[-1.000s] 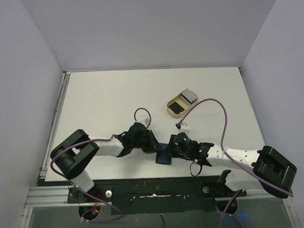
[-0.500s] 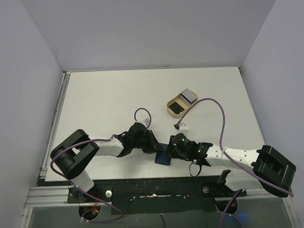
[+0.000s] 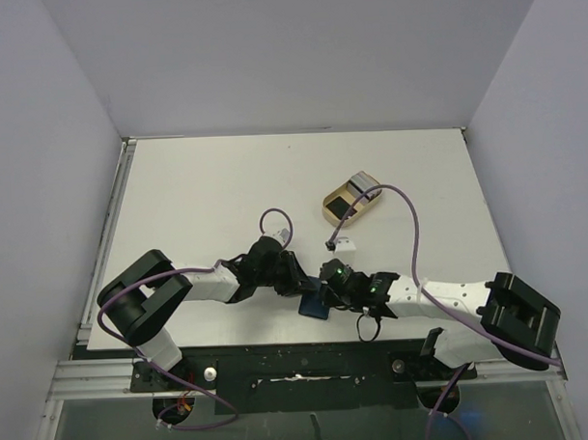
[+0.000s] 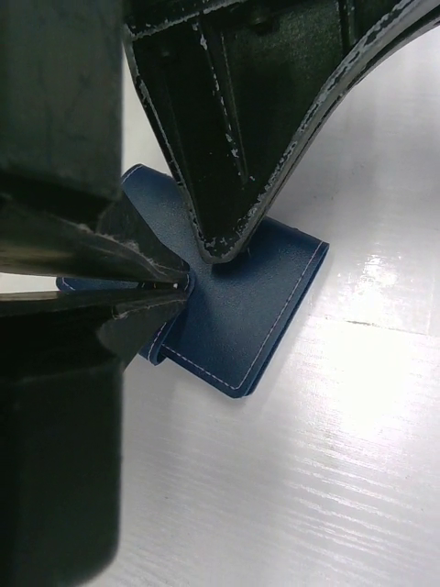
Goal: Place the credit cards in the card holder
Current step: Close the card holder at the center of the board.
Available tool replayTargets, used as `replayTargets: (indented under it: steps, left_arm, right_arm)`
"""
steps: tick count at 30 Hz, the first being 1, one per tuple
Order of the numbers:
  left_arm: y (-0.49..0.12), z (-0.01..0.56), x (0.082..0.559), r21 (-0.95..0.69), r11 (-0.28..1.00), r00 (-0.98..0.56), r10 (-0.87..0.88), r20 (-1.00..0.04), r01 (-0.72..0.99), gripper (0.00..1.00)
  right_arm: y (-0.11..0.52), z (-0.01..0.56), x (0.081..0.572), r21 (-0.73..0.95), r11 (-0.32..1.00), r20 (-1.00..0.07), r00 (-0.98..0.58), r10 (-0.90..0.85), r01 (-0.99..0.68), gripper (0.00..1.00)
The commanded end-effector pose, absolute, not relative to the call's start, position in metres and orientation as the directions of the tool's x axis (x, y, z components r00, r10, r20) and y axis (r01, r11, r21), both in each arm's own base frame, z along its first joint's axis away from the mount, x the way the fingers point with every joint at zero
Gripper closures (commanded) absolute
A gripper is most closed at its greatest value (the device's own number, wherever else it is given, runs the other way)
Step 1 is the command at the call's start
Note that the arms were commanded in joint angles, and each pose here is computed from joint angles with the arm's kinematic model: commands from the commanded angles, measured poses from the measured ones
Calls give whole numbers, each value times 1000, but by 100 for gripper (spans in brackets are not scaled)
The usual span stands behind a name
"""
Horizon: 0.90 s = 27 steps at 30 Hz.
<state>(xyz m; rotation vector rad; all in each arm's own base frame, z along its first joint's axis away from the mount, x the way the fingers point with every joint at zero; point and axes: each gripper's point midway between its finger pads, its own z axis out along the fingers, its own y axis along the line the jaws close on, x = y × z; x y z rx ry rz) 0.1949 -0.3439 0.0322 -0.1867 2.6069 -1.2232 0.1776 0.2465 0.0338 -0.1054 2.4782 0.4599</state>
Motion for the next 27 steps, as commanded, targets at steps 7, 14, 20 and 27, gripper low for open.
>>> replayTargets:
  steps: [7, 14, 20, 27]
  left_arm:
    - [-337, 15, 189, -723, 691, -964, -205, -169, -20, 89]
    - [-336, 13, 190, -709, 705, -964, -201, -173, -19, 89]
    - [-335, 16, 190, -711, 703, -961, -210, -179, -21, 89]
    - [-333, 17, 189, -713, 700, -961, -215, -177, -25, 89]
  right_arm:
    - [231, 20, 145, 82, 968, -559, -815, -152, -236, 93]
    - [226, 10, 134, -83, 963, -541, -800, -260, -257, 94]
    - [228, -6, 123, -109, 954, -497, -815, -297, -281, 93]
    - [227, -17, 131, -34, 966, -467, -851, -242, -256, 91]
